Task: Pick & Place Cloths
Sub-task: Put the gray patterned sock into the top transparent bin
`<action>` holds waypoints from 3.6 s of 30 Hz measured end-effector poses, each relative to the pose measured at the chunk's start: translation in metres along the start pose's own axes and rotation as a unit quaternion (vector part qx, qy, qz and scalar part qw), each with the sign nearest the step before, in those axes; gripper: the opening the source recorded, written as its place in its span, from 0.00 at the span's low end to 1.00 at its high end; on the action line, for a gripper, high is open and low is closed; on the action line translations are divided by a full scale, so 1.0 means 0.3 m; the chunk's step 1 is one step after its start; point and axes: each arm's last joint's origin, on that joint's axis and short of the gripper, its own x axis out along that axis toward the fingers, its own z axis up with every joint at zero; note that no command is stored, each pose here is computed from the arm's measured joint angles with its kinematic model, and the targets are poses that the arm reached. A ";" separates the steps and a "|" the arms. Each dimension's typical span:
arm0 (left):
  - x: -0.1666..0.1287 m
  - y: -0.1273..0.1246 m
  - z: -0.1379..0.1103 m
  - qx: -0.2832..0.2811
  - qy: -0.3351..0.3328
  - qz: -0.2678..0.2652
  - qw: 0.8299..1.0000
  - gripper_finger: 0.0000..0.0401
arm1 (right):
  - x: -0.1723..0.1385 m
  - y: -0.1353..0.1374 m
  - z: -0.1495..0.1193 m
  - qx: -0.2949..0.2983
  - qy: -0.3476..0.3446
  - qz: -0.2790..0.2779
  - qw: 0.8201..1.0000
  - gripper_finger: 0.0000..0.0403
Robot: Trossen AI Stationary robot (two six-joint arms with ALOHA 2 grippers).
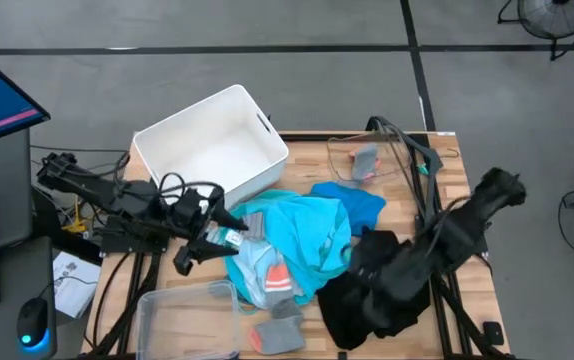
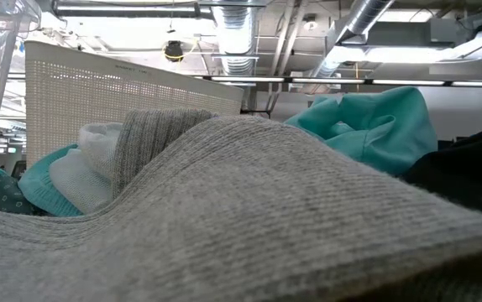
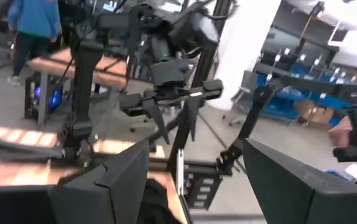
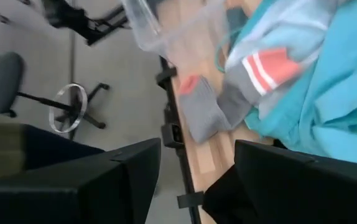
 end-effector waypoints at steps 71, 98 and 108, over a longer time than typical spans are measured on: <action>0.190 0.244 -0.369 0.026 0.339 0.260 0.904 0.00 | 0.032 -0.027 0.028 -0.031 -0.049 -0.064 0.996 0.54; 0.234 0.165 -0.492 0.184 0.395 0.261 0.861 0.56 | 0.012 0.036 -0.028 0.018 -0.074 -0.032 0.997 0.62; 0.291 0.385 -0.602 0.189 0.496 0.302 0.791 0.55 | 0.017 0.016 -0.007 -0.017 -0.095 -0.060 0.994 0.62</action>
